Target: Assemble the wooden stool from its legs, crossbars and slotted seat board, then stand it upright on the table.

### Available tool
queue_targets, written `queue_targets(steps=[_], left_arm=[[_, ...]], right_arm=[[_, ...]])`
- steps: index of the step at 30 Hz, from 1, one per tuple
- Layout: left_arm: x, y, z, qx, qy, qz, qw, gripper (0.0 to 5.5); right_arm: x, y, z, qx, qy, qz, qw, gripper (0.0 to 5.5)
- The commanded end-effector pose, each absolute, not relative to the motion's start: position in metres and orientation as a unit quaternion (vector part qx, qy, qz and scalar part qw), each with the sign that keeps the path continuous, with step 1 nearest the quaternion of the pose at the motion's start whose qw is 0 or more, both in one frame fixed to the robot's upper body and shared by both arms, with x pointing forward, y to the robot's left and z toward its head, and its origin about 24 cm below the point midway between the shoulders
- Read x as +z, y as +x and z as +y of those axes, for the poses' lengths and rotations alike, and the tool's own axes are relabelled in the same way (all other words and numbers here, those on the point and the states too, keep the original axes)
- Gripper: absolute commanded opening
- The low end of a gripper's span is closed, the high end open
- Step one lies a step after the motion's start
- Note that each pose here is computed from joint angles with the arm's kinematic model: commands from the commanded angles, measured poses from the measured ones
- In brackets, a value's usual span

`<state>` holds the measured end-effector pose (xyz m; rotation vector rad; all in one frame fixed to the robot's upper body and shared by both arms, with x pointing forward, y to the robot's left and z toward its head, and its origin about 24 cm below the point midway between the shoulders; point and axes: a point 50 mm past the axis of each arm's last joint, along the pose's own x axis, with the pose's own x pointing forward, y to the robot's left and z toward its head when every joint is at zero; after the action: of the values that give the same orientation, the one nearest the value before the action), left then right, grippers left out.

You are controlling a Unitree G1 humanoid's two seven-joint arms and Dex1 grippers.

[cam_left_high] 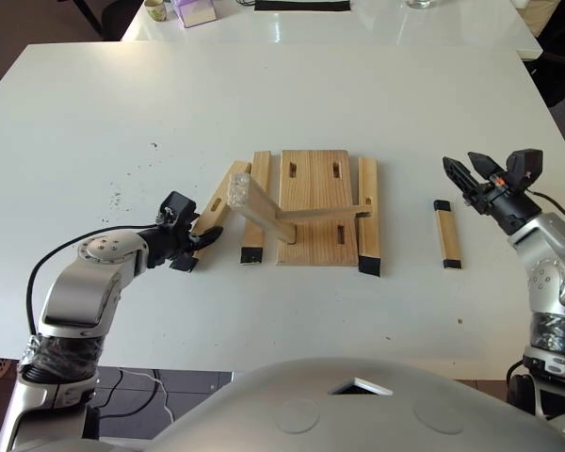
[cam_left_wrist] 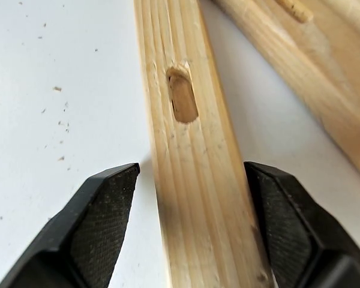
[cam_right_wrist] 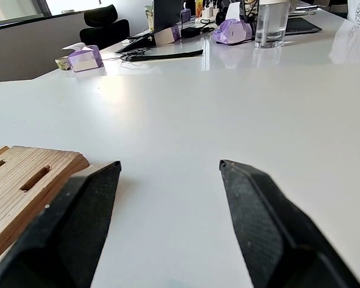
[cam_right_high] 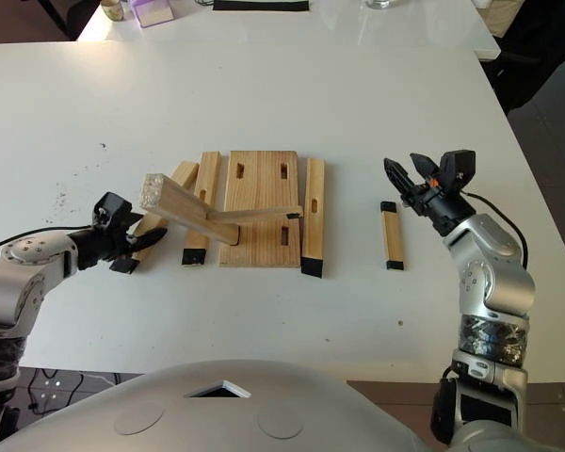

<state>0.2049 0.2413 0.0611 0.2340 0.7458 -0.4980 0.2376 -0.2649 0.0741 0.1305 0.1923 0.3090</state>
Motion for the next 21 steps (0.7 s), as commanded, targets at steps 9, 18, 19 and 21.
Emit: queue_targets(steps=[9,18,19,21], left_arm=[[0.049,0.175,0.258,-0.25,0.132,0.454,0.845,2.11],[0.195,0.301,0.258,-0.138,-0.003,0.068,0.988,2.07],[0.222,0.307,0.25,-0.153,-0.035,0.005,0.988,2.07],[0.262,0.307,0.23,-0.226,-0.086,-0.089,0.966,2.07]], right_arm=[[0.08,0.238,-0.265,0.115,0.065,0.072,0.989,3.02],[0.164,0.304,-0.24,0.109,-0.11,-0.029,0.987,3.02],[0.182,0.314,-0.229,0.119,-0.145,-0.057,0.981,3.02],[0.215,0.331,-0.213,0.122,-0.171,-0.115,0.971,3.02]])
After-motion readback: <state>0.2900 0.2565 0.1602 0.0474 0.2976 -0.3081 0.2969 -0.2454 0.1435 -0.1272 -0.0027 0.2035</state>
